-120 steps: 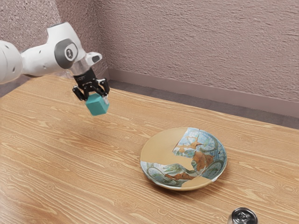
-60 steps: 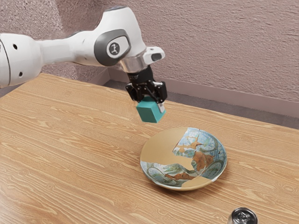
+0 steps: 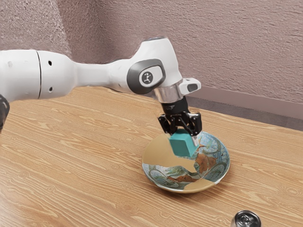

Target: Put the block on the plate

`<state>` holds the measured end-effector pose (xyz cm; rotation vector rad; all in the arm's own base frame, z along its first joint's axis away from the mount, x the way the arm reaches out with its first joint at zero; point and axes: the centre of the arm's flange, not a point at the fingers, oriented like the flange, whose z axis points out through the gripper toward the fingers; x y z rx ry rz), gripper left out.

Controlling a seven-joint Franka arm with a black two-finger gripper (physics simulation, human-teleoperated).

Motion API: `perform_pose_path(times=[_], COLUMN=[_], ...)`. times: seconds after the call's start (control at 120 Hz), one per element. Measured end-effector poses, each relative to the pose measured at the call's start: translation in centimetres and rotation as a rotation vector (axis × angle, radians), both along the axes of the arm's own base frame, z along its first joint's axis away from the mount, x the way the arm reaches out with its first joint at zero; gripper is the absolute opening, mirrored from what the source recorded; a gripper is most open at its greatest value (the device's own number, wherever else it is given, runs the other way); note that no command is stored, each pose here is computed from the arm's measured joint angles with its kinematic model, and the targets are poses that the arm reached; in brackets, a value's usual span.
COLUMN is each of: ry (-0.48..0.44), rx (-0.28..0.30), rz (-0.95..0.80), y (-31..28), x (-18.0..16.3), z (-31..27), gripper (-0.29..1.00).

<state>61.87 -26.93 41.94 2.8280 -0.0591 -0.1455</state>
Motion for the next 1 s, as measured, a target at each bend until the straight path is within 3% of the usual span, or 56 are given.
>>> perform_pose_path(times=[0.158,0.375,0.517,0.675,0.883,1.0], ry=[0.022,0.0,-0.09,-0.12,-0.201,-0.2], rx=[-0.018,-0.019,0.038,0.077,0.198,0.235], rz=[0.026,0.054,0.095,0.141,0.2,0.207], y=[-0.9,-0.8,1.9,4.8,9.6,10.7], x=[0.6,0.8,0.3,0.4,-1.9,-2.4], z=[-3.1,-2.3,4.6,9.1,17.2,18.7], gripper=[0.41,0.59,0.64,0.68,0.69,0.7])
